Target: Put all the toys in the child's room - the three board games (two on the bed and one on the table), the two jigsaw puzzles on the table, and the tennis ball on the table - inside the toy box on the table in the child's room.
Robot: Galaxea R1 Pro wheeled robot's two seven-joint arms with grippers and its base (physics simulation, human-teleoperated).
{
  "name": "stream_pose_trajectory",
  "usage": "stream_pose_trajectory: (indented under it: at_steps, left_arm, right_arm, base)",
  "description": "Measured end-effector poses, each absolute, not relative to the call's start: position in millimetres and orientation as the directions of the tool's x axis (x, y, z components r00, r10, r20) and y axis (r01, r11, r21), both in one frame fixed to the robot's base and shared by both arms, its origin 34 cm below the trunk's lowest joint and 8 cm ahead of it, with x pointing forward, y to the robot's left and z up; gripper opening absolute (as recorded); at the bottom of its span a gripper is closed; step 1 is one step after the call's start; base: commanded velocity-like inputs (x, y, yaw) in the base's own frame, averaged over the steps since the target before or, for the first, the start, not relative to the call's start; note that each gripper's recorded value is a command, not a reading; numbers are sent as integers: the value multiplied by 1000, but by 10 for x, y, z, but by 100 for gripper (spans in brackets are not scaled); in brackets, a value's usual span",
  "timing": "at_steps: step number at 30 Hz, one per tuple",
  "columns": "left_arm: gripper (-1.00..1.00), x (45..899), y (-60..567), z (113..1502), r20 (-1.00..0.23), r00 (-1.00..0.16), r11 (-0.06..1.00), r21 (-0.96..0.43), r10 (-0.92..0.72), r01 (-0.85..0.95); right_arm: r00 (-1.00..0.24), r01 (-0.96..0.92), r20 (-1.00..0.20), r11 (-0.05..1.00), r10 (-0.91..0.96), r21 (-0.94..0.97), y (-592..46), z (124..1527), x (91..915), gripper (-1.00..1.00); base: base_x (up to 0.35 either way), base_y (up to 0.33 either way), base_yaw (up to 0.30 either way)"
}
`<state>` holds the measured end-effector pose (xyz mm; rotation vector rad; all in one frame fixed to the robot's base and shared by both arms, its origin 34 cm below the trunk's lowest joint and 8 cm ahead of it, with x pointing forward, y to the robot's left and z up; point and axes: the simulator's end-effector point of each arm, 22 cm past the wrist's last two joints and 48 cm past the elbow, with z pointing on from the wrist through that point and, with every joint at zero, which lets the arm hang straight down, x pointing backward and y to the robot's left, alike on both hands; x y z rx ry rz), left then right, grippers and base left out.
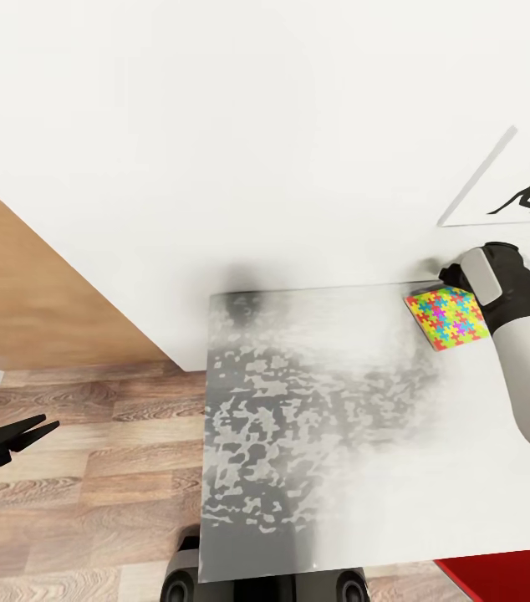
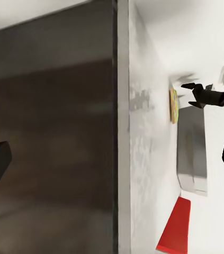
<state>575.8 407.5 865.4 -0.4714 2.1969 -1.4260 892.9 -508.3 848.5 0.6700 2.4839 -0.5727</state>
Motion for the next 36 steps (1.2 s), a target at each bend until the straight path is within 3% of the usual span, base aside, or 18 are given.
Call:
stream_pose_trajectory:
  at_steps: [36]
  left_arm:
    - [100, 5750, 4072, 8625, -197, -829, 399, -916, -523, -34]
  right_arm:
    - [-757, 552, -555, 791, 344, -264, -5071, 8428, 8919, 100]
  base:
    - [0, 0, 0]
